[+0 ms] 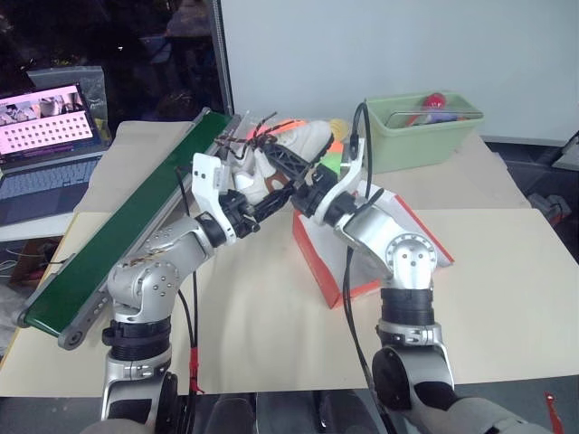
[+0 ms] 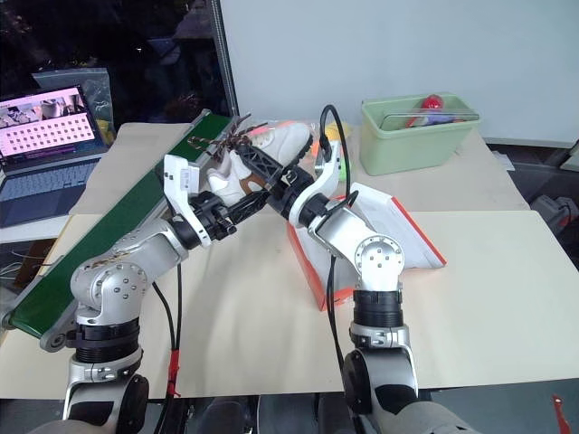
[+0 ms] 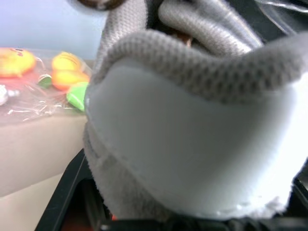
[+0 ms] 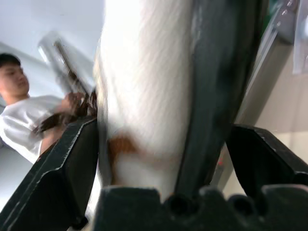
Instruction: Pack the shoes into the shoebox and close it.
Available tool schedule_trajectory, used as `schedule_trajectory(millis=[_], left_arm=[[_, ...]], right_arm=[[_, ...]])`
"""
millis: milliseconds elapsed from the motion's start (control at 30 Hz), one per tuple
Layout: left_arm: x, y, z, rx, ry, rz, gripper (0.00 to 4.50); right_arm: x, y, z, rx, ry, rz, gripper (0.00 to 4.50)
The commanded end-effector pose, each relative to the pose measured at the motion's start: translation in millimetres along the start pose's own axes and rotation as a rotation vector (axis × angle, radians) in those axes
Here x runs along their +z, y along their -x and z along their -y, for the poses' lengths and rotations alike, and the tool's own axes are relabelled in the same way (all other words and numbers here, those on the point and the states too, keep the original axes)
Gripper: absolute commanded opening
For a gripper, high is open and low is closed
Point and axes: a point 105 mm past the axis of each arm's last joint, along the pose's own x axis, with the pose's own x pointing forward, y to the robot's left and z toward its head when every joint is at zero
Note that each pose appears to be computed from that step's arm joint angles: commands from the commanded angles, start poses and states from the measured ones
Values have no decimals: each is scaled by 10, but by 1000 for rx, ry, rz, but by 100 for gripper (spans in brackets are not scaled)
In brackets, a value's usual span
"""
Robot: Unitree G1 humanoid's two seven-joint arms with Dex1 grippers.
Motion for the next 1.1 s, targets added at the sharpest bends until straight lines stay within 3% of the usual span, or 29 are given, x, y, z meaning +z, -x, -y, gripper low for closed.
schedule_trajectory(millis=[33, 67, 200, 367, 567, 733, 833, 933, 967, 1100], left_arm=[[77, -30, 227, -97, -35, 22, 296], [90, -32, 211, -90, -38, 24, 296], [128, -35, 154, -63, -54, 32, 292], [41, -68, 27, 22, -193, -5, 292], [-76, -90, 47, 13, -283, -18, 292], [-159, -73, 5, 32, -277, -31, 292], [-159, -71, -27, 53, -263, -21, 292], [-54, -73, -22, 61, -243, 31, 375], [-50, -76, -20, 61, -251, 29, 424], [-74, -50, 9, 44, -234, 22, 441]], right_arm=[[232, -42, -76, 28, 37, 90, 450], [238, -41, -85, 33, 41, 92, 450], [232, -29, -105, 30, 59, 93, 355], [69, -7, -209, 33, 74, 49, 199], [129, 35, -256, 3, 39, 111, 199], [616, 161, -284, -38, -61, 336, 199], [777, 237, -300, -28, -76, 381, 199], [812, 270, -248, -50, -49, 375, 192], [817, 274, -235, -54, -48, 376, 192], [839, 291, -171, -79, -55, 394, 192]])
